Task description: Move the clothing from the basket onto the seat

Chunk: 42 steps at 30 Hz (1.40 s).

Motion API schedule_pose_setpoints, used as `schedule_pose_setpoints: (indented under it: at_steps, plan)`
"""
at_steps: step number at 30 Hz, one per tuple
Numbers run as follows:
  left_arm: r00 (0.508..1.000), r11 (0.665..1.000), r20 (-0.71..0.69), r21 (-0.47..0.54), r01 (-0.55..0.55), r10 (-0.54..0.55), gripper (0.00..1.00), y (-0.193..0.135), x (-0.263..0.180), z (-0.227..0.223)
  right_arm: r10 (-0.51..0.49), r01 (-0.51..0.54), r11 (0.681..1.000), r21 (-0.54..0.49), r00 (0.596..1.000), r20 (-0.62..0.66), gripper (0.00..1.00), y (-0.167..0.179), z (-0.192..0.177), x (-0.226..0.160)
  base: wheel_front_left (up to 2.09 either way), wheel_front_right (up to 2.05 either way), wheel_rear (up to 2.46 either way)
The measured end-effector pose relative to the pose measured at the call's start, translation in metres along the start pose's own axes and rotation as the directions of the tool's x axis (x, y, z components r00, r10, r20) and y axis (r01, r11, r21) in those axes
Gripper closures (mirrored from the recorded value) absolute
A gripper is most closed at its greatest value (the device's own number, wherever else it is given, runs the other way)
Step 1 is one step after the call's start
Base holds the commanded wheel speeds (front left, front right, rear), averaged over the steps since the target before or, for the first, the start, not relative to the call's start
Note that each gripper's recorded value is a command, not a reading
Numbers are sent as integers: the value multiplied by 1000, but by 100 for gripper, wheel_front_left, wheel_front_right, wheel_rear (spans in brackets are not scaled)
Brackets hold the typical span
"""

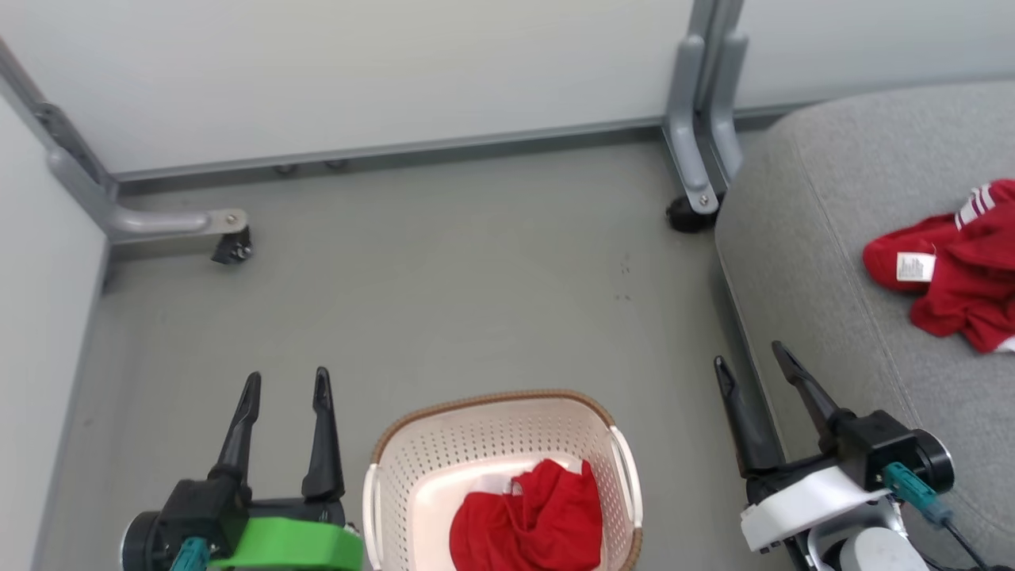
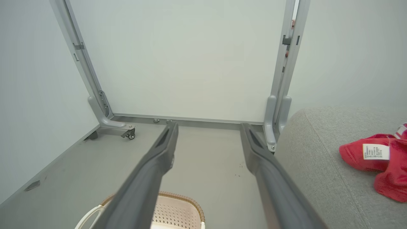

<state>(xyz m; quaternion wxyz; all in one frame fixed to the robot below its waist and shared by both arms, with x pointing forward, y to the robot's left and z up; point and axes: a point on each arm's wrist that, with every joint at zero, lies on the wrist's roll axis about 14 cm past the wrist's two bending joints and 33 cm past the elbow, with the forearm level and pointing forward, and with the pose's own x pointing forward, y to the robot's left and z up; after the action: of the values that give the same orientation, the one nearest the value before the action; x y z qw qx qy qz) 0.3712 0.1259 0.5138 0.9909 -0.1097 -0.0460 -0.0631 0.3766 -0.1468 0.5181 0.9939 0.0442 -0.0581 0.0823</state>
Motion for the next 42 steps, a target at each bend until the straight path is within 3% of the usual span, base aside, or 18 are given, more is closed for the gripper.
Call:
schedule_pose_setpoints:
  at_steps: [9,19,42]
  plan:
    - [996,998,64,31,-60,58,0,18,-46,24,-6,6,1000,-1,993,115,0,3,38,-21,0,0,0]
    - [998,999,50,32,-27,25,0,4,-66,20,-38,37,999,16,997,72,0,0,25,-55,0,0,0]
    - [999,998,51,64,14,-17,0,-6,-67,20,-27,26,999,22,998,62,0,5,21,-61,0,0,0]
